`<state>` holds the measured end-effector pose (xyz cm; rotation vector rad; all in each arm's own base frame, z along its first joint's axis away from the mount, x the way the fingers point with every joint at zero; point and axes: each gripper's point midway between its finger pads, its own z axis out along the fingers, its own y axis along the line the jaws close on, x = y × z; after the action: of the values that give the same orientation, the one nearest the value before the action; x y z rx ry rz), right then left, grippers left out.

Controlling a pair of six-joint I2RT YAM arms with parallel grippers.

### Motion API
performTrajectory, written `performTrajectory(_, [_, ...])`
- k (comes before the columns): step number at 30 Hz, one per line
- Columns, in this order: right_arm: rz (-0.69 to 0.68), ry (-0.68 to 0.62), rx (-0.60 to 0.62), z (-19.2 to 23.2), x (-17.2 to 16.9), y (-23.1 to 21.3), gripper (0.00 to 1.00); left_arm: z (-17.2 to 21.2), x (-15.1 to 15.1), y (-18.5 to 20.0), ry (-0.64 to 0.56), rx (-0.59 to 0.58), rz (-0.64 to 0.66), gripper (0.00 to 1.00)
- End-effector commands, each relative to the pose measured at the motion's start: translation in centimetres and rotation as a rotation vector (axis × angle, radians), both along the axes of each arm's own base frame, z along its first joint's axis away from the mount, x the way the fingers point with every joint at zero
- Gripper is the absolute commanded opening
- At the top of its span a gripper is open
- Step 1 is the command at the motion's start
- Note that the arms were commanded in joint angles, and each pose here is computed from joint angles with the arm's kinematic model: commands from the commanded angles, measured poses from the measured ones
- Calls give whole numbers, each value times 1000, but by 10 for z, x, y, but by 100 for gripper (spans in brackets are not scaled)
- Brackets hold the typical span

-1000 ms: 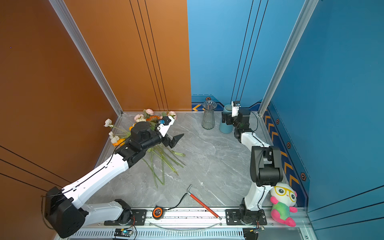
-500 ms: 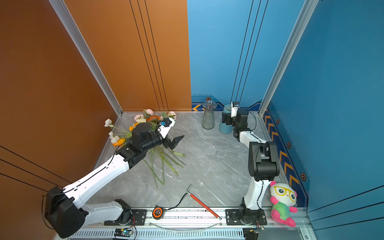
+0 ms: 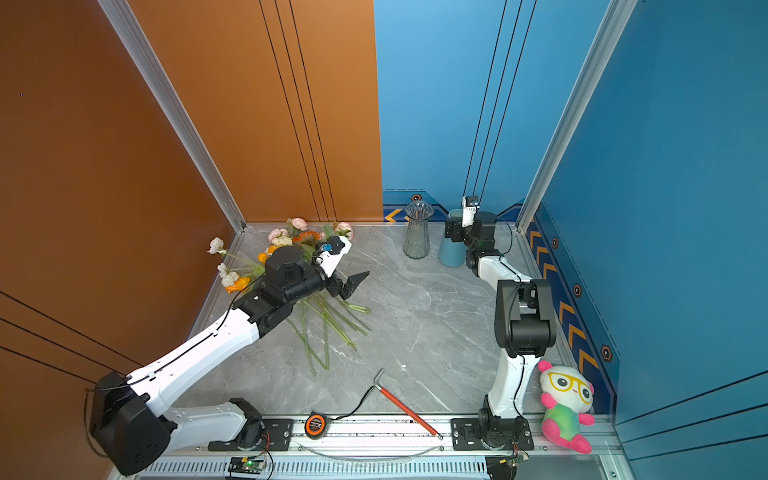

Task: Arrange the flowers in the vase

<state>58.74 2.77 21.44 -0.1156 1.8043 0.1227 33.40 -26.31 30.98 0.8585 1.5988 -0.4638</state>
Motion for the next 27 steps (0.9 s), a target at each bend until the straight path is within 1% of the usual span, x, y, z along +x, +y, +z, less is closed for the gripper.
performTrajectory(1, [-6, 7, -10, 1, 5, -4, 87, -5, -4, -5, -11, 17, -32, 98])
performTrajectory(5, [8, 20, -7, -1, 5, -1, 85, -4, -5, -5, -16, 17, -33, 98])
performTrajectory(7, [12, 31, -8, -4, 5, 0, 82, -4, -5, -5, -16, 17, -33, 98])
performTrajectory(8, [12, 34, -6, -5, 5, 0, 79, -3, -5, -5, -18, 17, -33, 98])
performTrajectory(11, [12, 28, -8, -2, 3, 1, 68, -4, -5, -5, -17, 17, -32, 98])
performTrajectory(14, [3, 2, -13, 9, -1, 0, 64, -1, -6, -4, -23, 16, -33, 98])
performTrajectory(16, [0, -34, -18, 21, -4, 1, 61, 0, -6, -4, -26, 15, -30, 98])
performTrajectory(18, [-3, -85, -22, 35, -8, 0, 57, 1, -7, -4, -29, 12, -35, 98])
performTrajectory(20, [-11, -136, -21, 51, -13, -1, 50, 3, -9, -4, -33, 11, -38, 98])
performTrajectory(21, [-14, -160, -20, 59, -15, -1, 49, 3, -10, -5, -34, 11, -39, 98])
performTrajectory(27, [-12, -308, 14, 107, -38, 2, 47, 8, -11, -3, -50, 8, -32, 98])
